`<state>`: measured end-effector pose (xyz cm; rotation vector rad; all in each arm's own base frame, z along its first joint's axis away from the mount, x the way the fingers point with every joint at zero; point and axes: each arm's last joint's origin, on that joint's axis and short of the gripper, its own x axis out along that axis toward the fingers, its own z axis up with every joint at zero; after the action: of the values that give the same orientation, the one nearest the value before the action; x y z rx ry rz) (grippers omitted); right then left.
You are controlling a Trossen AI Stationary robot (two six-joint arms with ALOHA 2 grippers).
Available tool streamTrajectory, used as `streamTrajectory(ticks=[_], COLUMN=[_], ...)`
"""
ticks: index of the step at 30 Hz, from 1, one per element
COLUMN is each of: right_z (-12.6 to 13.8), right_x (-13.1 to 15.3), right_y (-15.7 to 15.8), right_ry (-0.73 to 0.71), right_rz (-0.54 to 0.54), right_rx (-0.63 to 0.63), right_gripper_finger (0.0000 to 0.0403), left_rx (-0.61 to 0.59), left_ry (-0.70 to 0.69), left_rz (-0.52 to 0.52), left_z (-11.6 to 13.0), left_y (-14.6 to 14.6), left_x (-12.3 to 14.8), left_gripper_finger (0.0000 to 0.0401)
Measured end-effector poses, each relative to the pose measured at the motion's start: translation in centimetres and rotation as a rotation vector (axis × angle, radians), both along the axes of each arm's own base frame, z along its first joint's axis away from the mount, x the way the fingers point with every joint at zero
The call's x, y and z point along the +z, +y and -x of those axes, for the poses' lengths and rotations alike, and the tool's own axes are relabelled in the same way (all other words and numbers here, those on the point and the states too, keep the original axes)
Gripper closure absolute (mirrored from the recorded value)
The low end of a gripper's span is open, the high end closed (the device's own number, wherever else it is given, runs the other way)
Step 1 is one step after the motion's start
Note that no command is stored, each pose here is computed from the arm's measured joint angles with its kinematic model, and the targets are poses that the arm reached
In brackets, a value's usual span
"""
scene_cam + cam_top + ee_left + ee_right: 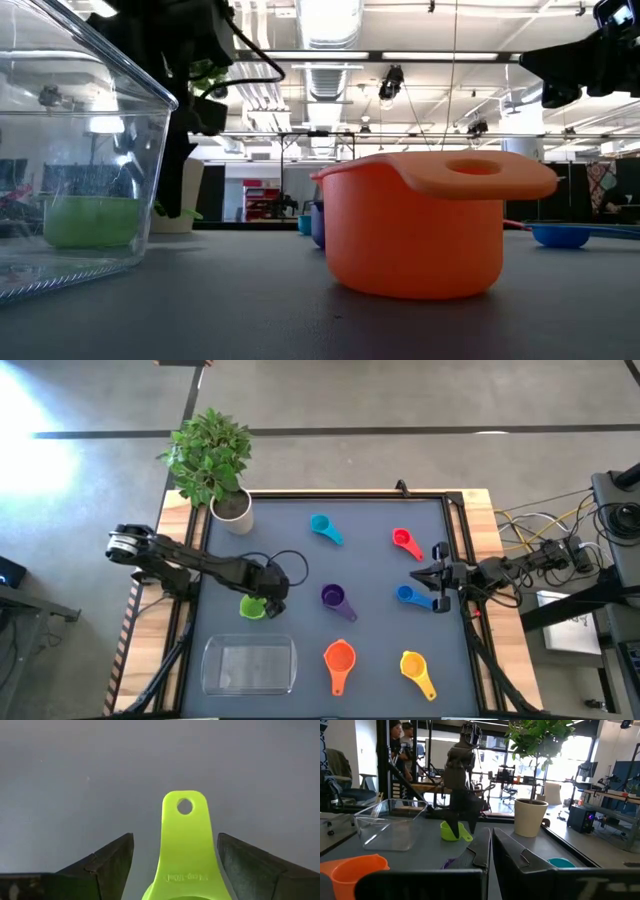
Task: Nest measuring cups in basket
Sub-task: Stack the green measuring cup on top of the orange measuring cup
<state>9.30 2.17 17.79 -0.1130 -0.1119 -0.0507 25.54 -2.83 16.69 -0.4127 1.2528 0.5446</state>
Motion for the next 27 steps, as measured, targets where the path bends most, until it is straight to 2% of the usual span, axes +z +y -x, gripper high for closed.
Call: streamTrajectory(ticks=[4,14,22,27], right_z=[0.0,0.0,0.0,0.0], right_x=[0.0,0.0,0.0,0.0], right_y=[0.0,0.0,0.0,0.0], right_ry=[0.000,0.000,0.000,0.000], right_rz=[0.000,0.000,0.000,0.000], right_rx=[0.000,0.000,0.000,0.000], right_gripper_finger=[0.0394,0.0394,0.0394,0.0394], left_rx=[-0.011,-0.065,-0.126,-0.180], left_ry=[0.031,0.053,0.013,-0.019], left_rz=[0.036,0.026,0.020,0.009], left_z=[-0.2,-0.6,-1.0,-1.9], left_y=[0.0,-0.1,0.0,-0.1], left_x=[-0.7,-1.6,-1.4,-0.4], left_gripper_finger=[0.0147,0.0190,0.0274,0.0278])
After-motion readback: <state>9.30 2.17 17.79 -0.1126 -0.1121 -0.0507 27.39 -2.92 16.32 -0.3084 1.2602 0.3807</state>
